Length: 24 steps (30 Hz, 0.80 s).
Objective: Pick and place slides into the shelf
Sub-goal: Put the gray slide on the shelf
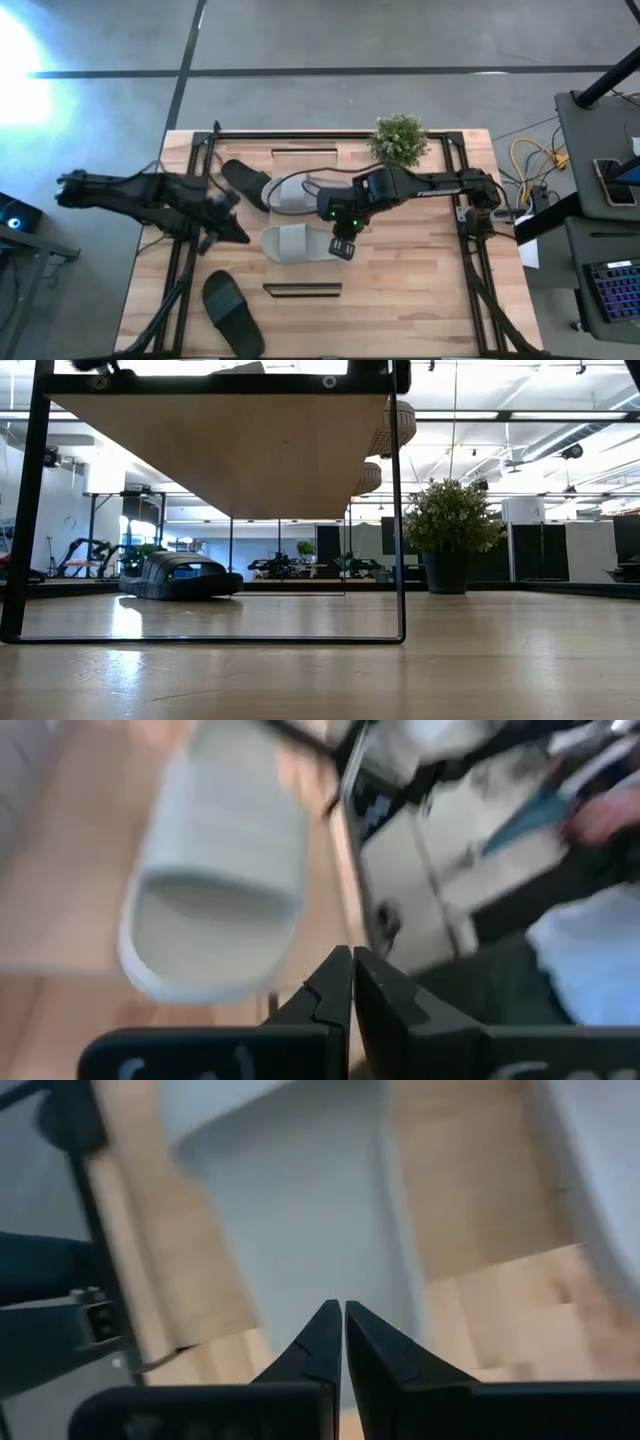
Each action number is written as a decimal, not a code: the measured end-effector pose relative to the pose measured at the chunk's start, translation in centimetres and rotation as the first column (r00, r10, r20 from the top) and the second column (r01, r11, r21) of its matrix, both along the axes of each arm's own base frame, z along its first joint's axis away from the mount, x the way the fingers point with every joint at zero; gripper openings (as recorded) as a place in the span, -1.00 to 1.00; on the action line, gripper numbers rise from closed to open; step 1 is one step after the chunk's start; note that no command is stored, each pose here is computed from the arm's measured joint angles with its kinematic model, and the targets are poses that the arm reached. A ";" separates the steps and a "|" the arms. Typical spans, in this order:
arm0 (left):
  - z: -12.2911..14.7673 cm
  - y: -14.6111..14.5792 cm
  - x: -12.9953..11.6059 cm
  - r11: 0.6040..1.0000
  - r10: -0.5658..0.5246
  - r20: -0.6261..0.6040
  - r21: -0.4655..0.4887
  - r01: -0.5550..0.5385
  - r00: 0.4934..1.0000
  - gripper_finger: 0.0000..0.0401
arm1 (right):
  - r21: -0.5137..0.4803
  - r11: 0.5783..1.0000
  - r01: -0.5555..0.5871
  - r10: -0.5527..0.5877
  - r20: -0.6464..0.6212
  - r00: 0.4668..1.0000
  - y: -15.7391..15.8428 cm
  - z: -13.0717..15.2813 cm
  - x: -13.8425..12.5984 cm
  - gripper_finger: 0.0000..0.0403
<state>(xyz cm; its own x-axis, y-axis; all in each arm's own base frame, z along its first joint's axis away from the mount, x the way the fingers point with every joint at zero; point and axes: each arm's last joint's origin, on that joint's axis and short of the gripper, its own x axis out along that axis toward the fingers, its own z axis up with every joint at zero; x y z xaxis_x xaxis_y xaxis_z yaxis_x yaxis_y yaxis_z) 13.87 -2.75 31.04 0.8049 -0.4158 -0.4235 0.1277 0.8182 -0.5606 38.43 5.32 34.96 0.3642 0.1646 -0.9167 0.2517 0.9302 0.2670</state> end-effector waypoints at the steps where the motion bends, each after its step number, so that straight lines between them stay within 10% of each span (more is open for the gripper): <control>1: -0.2 -0.3 0.2 1.000 -0.015 -0.015 0.007 0.016 1.000 -1.00 | 0.015 1.000 0.001 -0.001 0.004 1.000 0.3 0.1 0.0 -0.95; 24: -4.2 -5.0 3.3 0.983 -0.084 -0.172 0.149 0.110 0.981 -1.00 | 0.147 0.934 0.325 -0.310 -0.117 0.943 5.8 -1.4 -0.8 -0.95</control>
<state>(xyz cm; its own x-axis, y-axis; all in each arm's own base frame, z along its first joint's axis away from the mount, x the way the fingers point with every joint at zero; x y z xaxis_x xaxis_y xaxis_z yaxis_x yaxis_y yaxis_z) 17.19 -7.75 26.87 0.6777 -0.4063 -0.6129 0.1274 0.8858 -0.4463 37.62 11.12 33.56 0.3383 0.2029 -0.9189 0.5573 0.7436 0.3694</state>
